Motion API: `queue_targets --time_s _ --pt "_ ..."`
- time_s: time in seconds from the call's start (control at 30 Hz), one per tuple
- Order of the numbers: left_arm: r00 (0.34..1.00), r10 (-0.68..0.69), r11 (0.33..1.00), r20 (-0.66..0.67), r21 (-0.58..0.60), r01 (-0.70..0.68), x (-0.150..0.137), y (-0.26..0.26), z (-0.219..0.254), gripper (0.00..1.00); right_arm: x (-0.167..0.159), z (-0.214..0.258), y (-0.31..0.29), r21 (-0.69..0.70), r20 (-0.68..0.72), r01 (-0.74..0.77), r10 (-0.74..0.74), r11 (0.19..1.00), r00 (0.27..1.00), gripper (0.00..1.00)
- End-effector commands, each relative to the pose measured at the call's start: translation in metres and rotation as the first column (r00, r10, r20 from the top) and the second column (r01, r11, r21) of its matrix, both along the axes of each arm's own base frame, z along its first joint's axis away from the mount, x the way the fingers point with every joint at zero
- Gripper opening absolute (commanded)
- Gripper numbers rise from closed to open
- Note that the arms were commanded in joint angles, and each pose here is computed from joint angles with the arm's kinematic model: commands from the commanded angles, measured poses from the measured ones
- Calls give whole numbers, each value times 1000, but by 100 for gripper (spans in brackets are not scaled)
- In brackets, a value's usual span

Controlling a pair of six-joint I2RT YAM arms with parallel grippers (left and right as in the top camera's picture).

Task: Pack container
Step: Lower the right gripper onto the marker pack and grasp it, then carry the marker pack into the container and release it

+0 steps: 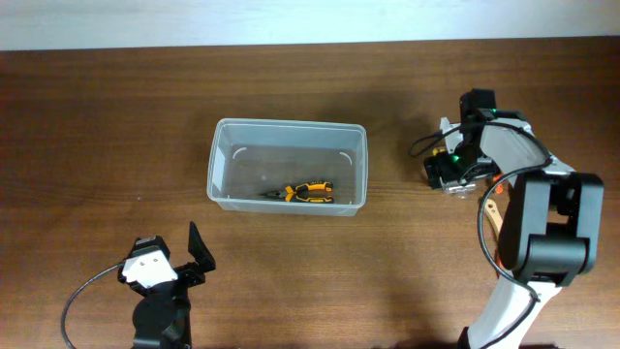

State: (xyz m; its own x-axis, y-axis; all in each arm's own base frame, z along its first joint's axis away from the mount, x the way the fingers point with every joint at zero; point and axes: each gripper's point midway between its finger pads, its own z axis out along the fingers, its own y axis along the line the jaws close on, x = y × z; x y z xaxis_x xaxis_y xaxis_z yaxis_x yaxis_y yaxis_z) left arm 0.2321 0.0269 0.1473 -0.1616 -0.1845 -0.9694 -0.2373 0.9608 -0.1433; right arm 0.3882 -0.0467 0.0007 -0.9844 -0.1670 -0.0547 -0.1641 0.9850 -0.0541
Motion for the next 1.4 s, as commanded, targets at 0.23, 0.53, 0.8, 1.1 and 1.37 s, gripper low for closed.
queue_targets --time_s 0.23,0.53,0.8,1.1,1.37 --pt "1000 -1 1000 0 9 1 0 0 0 99 -4 -11 -4 -16 -27 31 -31 999 999 61" --pt "1000 -1 1000 0 9 1 0 0 0 99 13 13 -5 -16 11 56 -56 998 998 50" --pt "1000 -1 1000 0 9 1 0 0 0 99 63 102 -3 -20 167 59 -55 998 984 49" --pt "1000 -1 1000 0 9 1 0 0 0 99 90 220 72 -33 350 -149 151 988 924 44" --pt "1000 -1 1000 0 9 1 0 0 0 99 62 240 175 -36 344 -387 375 921 861 44"
